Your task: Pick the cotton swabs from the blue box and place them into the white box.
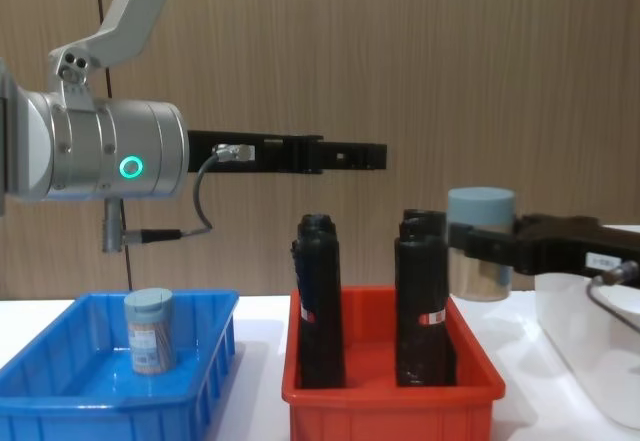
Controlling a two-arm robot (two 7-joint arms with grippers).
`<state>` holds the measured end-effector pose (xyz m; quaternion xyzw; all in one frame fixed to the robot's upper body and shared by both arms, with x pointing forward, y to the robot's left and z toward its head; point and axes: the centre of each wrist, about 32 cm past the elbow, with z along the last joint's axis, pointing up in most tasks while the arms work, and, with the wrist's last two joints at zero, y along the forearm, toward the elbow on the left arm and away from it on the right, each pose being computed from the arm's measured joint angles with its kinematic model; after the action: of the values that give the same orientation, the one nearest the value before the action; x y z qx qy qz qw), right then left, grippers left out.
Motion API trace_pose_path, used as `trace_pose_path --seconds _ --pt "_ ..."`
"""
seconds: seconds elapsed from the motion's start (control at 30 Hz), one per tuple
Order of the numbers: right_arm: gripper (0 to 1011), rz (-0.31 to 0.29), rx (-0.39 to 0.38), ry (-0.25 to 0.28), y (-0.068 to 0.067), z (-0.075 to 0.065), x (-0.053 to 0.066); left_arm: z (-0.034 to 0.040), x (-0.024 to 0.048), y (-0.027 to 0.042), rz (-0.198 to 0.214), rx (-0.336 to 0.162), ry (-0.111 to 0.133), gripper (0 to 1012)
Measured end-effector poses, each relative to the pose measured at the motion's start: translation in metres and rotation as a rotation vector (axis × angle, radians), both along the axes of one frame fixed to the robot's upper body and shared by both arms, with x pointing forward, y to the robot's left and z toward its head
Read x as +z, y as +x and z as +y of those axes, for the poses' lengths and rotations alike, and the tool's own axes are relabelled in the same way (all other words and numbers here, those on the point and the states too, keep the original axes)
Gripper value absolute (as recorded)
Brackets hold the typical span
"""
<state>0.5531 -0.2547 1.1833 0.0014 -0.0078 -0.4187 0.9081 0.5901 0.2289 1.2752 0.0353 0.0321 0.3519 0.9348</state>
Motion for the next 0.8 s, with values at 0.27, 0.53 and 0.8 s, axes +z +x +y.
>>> trace_pose_path --seconds 0.27,0.53,0.8 --pt "677 -0.020 -0.060 -0.014 -0.002 -0.017 0.005 0.0000 0.0000 0.0000 0.000 0.000 0.000 1004" --pt "677 -0.051 -0.122 -0.048 0.004 -0.033 0.013 0.0000 0.0000 0.0000 0.000 0.000 0.000 1004" --pt "677 -0.078 -0.179 -0.085 0.018 -0.046 0.021 0.0000 0.0000 0.0000 0.000 0.000 0.000 1004"
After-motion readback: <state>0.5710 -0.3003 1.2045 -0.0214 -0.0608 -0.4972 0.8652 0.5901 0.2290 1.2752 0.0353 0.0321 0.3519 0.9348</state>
